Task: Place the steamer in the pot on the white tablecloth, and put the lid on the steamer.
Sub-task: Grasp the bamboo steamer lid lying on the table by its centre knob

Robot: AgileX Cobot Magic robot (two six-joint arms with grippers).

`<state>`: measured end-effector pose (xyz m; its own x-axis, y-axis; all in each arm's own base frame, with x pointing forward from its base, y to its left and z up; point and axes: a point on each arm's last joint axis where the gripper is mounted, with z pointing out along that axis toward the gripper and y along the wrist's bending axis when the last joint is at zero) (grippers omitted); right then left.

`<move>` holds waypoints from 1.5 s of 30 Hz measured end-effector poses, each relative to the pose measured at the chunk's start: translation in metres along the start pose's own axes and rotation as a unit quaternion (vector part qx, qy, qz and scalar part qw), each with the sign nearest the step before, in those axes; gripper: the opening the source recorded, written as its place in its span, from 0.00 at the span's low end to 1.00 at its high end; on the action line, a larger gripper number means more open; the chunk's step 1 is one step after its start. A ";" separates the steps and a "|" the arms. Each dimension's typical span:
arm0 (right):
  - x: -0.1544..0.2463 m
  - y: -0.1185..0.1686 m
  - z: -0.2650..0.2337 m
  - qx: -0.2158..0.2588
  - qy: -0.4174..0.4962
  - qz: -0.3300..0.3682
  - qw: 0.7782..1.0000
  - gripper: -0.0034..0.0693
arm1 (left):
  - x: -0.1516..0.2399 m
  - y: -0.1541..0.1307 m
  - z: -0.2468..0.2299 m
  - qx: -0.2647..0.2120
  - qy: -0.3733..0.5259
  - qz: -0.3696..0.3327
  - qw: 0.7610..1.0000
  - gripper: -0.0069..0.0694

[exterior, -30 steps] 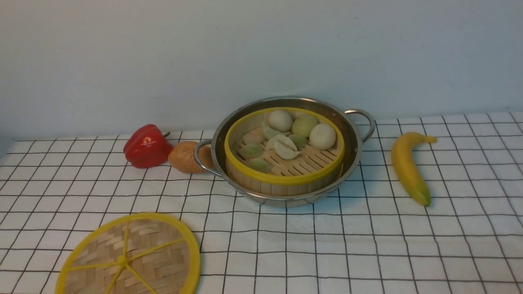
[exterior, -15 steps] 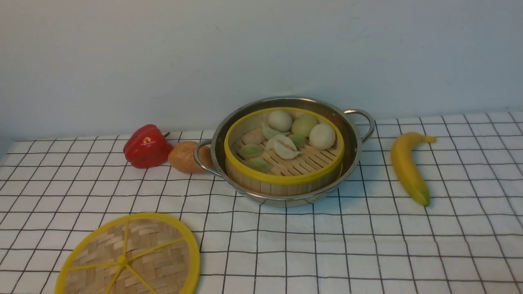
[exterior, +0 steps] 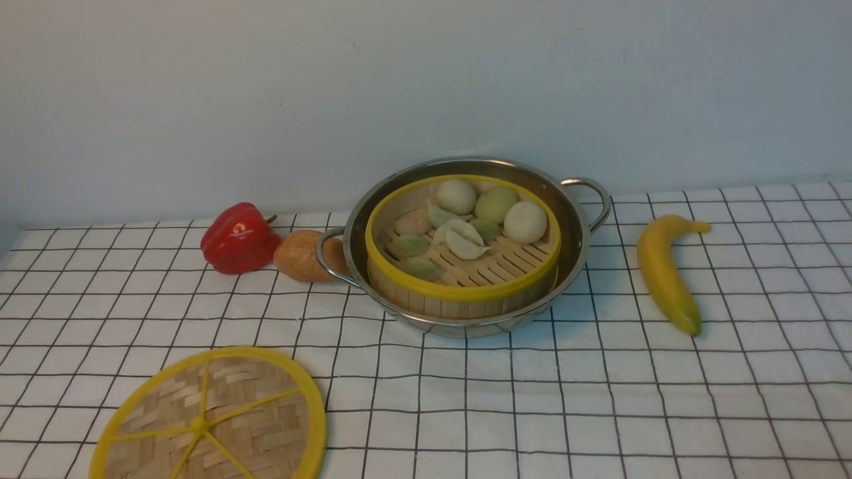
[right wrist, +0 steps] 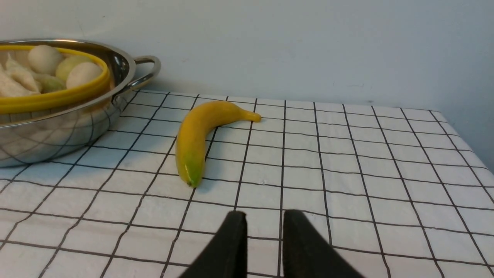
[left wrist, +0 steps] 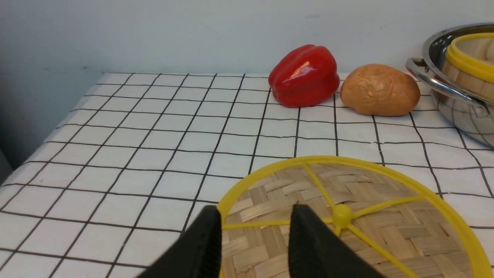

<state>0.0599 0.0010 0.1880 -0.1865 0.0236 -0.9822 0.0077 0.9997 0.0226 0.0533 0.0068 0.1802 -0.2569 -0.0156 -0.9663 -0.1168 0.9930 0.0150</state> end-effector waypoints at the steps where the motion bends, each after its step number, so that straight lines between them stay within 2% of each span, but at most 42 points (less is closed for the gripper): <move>1: 0.000 0.000 0.000 0.000 0.000 0.000 1.000 0.28 | 0.000 0.000 0.000 0.000 0.000 0.000 1.000 0.41; 10: 0.000 0.000 0.000 0.000 0.000 0.000 1.000 0.30 | 0.000 0.000 0.000 0.000 0.000 0.001 1.000 0.41; 12: 0.000 0.000 0.000 0.000 0.000 0.000 1.000 0.31 | -0.004 -0.001 0.000 0.003 -0.024 -0.015 1.000 0.41; 13: 0.000 0.000 0.000 0.000 0.000 0.000 1.000 0.31 | -0.005 -0.001 0.000 0.008 -0.030 -0.032 0.999 0.41; 14: 0.000 0.000 0.000 0.000 0.000 0.000 1.000 0.31 | -0.010 -0.003 -0.001 0.020 -0.055 -0.089 0.994 0.41; 15: 0.000 0.000 0.000 0.000 0.000 0.000 1.000 0.32 | -0.011 -0.003 -0.001 0.023 -0.060 -0.103 0.993 0.41; 17: 0.000 0.000 0.000 0.000 0.000 0.000 1.000 0.32 | -0.019 -0.003 -0.002 0.036 -0.099 -0.175 0.979 0.41; 22: 0.000 0.000 0.000 0.000 0.000 0.001 1.000 0.33 | -0.026 -0.002 -0.004 0.048 -0.137 -0.249 0.957 0.41; 25: 0.000 0.000 0.000 0.000 0.000 0.001 1.000 0.34 | -0.025 -0.004 -0.004 0.062 -0.115 -0.301 0.945 0.41; 27: 0.000 0.000 0.000 0.000 0.000 0.001 1.000 0.35 | -0.032 -0.007 -0.008 0.075 -0.096 -0.310 0.943 0.41; 29: 0.000 0.000 0.000 0.000 0.000 0.001 1.000 0.35 | -0.041 -0.009 -0.014 0.085 -0.089 -0.308 0.943 0.41; 34: 0.000 0.000 0.000 0.000 0.000 0.001 1.000 0.37 | -0.091 -0.018 -0.048 0.124 -0.041 -0.251 0.959 0.41; 37: 0.000 0.000 0.000 0.000 0.000 0.001 1.000 0.37 | -0.113 -0.023 -0.058 0.124 0.094 -0.205 0.966 0.41; 38: 0.000 0.000 0.000 0.000 0.000 0.001 1.000 0.38 | -0.119 -0.023 -0.057 0.115 0.172 -0.183 0.961 0.41; 40: 0.000 0.000 0.000 0.000 0.000 0.001 1.000 0.38 | -0.128 -0.021 -0.048 0.097 0.257 -0.152 0.949 0.41; 42: 0.000 0.000 0.000 0.000 0.000 0.001 1.000 0.38 | -0.141 -0.017 -0.028 0.079 0.315 -0.102 0.940 0.41; 44: 0.000 0.000 0.000 0.000 0.000 0.001 1.000 0.38 | -0.147 -0.015 -0.016 0.076 0.335 -0.073 0.936 0.41; 45: 0.000 0.000 0.000 0.000 0.000 0.001 1.000 0.38 | -0.152 -0.013 0.004 0.079 0.366 -0.032 0.927 0.41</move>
<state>0.0599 0.0010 0.1879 -0.1874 0.0260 -0.9819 0.0075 0.9997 0.0251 0.0974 -0.0032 0.3261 -0.8433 -0.0933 -0.5293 -0.0282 0.9911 -0.1298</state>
